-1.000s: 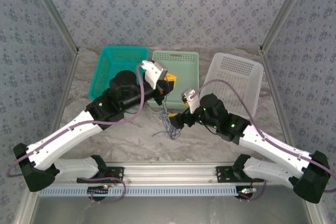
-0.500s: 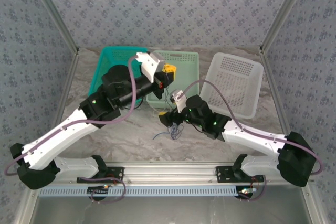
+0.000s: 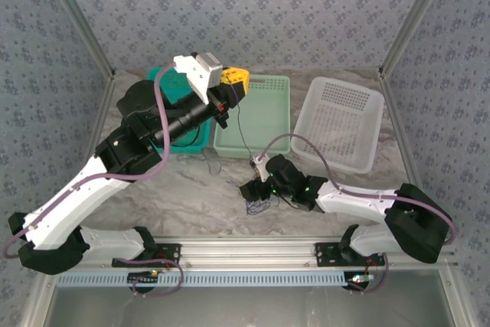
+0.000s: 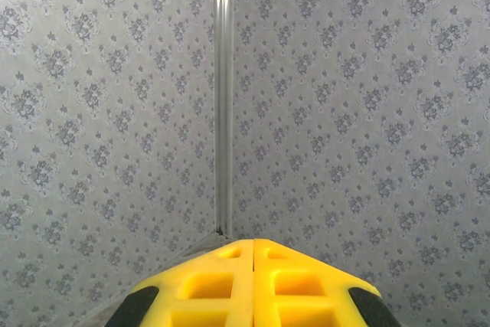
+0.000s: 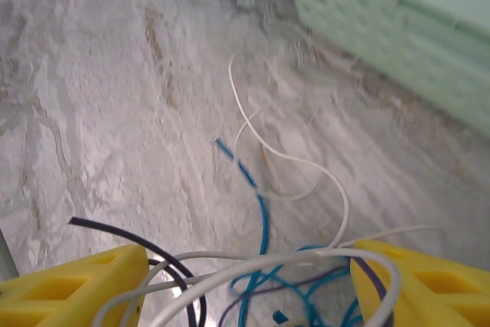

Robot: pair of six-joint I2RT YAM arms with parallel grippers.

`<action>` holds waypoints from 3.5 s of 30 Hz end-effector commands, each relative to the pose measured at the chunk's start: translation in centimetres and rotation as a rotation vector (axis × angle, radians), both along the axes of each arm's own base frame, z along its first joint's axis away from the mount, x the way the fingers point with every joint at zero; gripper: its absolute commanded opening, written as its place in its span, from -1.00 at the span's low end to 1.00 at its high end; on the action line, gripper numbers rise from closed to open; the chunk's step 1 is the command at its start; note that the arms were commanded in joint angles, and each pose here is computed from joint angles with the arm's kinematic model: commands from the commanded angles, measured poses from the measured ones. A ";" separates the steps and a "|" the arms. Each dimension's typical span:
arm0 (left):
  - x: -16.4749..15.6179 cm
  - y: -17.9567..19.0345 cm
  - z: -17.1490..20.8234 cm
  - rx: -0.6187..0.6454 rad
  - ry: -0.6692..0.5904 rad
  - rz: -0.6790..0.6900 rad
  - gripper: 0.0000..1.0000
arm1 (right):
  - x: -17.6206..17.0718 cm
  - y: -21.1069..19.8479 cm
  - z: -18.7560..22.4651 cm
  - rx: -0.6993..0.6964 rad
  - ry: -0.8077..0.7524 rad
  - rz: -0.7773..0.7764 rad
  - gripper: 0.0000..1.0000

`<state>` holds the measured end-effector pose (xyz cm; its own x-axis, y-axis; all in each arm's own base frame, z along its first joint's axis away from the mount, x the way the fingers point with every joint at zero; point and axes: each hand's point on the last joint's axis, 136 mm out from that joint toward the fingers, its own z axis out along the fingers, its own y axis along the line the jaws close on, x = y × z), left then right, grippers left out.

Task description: Untangle the cables

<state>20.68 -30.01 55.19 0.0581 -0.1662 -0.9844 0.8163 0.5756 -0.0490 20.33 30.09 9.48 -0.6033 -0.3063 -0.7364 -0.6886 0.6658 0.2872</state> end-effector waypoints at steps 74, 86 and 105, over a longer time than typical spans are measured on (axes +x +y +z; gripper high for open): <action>7.2 3.9 -6.2 0.238 -0.036 0.346 -0.93 | 5.1 -18.3 26.0 -0.328 -0.491 -0.388 -0.83; 15.2 -7.9 -10.8 0.228 0.049 0.189 -0.95 | 11.0 -29.8 21.5 -0.374 -0.285 -0.857 -0.81; 22.3 -25.9 -21.2 0.124 0.348 -0.234 -0.95 | 10.4 -38.7 9.5 -0.179 0.139 -1.206 -0.79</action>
<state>44.25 -55.06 32.76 -0.2505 0.0192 -0.9679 0.8491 0.4847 -0.2102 30.60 -8.66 19.79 -0.6655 0.3327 -0.6681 0.3914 0.9178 0.0671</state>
